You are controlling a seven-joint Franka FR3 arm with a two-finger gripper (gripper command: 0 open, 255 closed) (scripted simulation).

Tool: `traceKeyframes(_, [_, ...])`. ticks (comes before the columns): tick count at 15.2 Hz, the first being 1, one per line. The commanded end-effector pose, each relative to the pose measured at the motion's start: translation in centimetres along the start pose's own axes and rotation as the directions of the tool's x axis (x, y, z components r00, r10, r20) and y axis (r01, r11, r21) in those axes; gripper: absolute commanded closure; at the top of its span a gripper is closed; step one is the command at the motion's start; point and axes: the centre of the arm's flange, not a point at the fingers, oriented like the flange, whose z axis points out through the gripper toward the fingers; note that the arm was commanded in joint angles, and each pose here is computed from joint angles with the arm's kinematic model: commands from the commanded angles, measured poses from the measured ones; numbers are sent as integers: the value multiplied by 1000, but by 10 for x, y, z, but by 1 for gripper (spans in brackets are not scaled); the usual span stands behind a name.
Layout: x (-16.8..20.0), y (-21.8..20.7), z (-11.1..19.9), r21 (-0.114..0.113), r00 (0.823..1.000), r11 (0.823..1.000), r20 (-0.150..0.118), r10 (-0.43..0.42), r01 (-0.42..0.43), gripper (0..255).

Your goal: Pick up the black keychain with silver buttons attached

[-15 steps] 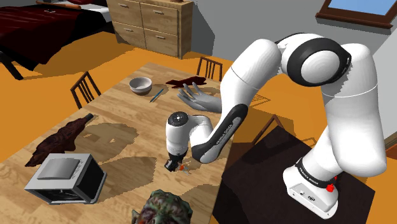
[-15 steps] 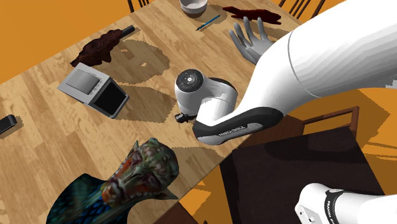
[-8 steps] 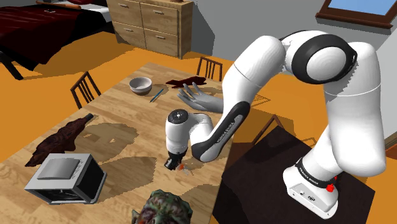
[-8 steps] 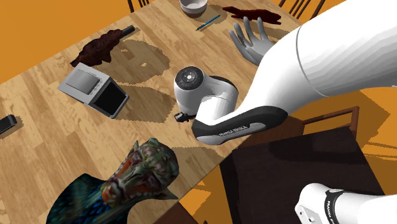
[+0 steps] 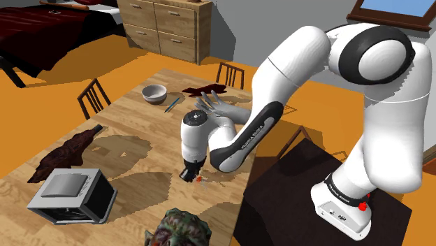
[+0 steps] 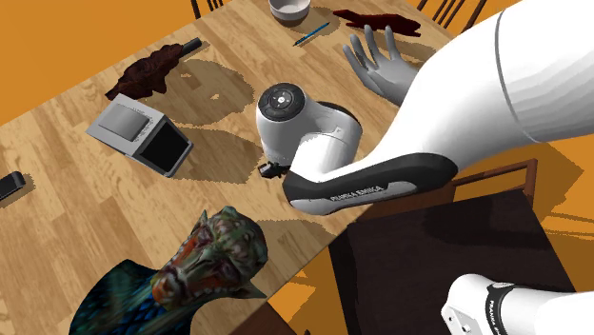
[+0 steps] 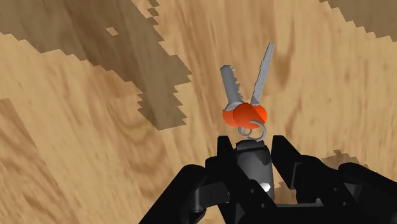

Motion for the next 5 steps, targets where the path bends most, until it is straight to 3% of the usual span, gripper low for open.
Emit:
traceKeyframes(1, [0, -1, -10, 0, 1000, 1000, 0, 0, 0, 255])
traceKeyframes(5, [1, -1, -22, 0, 1000, 1000, 0, 0, 0, 255])
